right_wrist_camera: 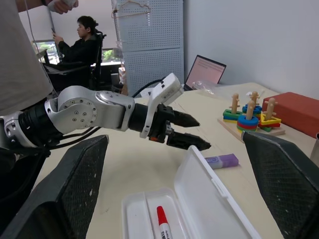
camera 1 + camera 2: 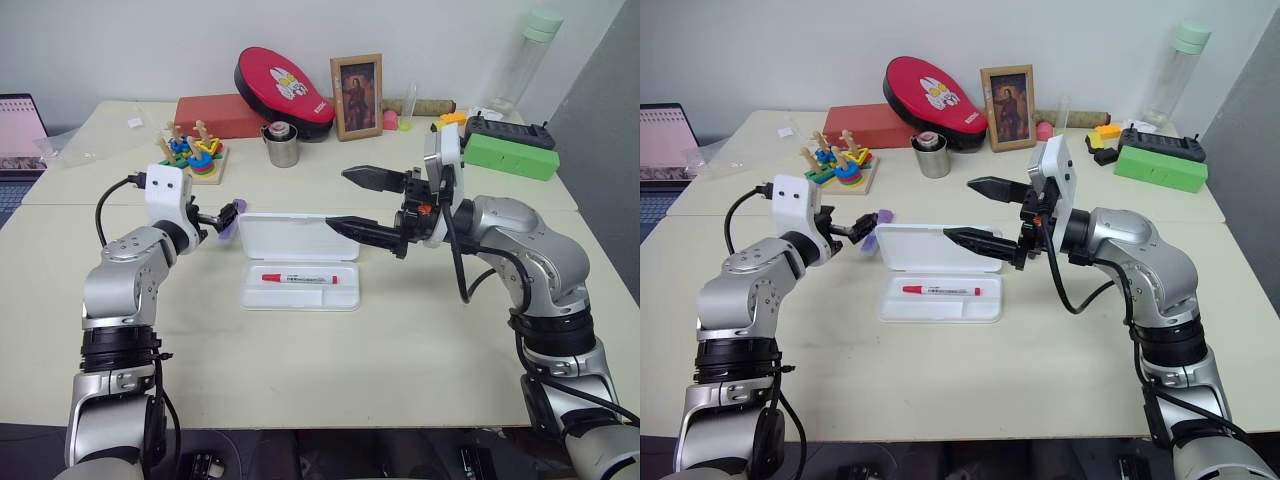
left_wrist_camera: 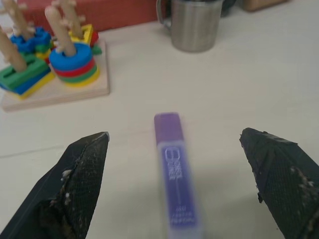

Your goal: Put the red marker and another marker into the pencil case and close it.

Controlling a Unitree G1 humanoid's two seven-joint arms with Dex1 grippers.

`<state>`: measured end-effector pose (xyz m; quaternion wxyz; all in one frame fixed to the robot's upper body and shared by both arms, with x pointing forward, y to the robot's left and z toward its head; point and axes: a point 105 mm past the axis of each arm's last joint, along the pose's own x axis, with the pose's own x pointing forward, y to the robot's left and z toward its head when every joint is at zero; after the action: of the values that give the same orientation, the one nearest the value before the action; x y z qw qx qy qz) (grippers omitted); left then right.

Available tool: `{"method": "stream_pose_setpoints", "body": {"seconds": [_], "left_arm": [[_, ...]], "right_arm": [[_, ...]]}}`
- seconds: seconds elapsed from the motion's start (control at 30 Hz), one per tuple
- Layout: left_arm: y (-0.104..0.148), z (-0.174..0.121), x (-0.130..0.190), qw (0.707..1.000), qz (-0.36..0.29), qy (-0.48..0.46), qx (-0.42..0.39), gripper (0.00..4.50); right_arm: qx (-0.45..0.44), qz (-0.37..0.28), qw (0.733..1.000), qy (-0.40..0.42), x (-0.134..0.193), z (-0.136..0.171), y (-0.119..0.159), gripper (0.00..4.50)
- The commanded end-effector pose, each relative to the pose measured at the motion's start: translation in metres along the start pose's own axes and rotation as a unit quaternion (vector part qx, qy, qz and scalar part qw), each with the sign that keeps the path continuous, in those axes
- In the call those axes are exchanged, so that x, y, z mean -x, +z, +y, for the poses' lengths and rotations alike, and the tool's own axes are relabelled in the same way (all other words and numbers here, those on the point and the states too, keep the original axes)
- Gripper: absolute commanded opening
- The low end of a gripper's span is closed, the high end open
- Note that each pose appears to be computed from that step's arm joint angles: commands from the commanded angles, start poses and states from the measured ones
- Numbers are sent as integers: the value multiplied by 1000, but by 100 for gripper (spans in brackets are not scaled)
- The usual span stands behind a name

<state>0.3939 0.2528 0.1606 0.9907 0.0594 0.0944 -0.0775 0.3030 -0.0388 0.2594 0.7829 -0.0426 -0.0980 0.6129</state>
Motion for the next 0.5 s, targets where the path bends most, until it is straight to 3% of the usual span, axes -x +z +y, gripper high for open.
{"method": "stream_pose_setpoints", "body": {"seconds": [0.03,0.2,0.5], "left_arm": [[-14,-3,-7,1000,23,4,1,448],[-36,-13,-16,998,58,-22,8,448],[-45,-8,-21,997,77,-7,0,276]], "right_arm": [[24,-16,1000,8,-3,2,12,450],[23,-17,1000,5,0,2,12,450],[26,-16,1000,-4,2,2,13,450]]}}
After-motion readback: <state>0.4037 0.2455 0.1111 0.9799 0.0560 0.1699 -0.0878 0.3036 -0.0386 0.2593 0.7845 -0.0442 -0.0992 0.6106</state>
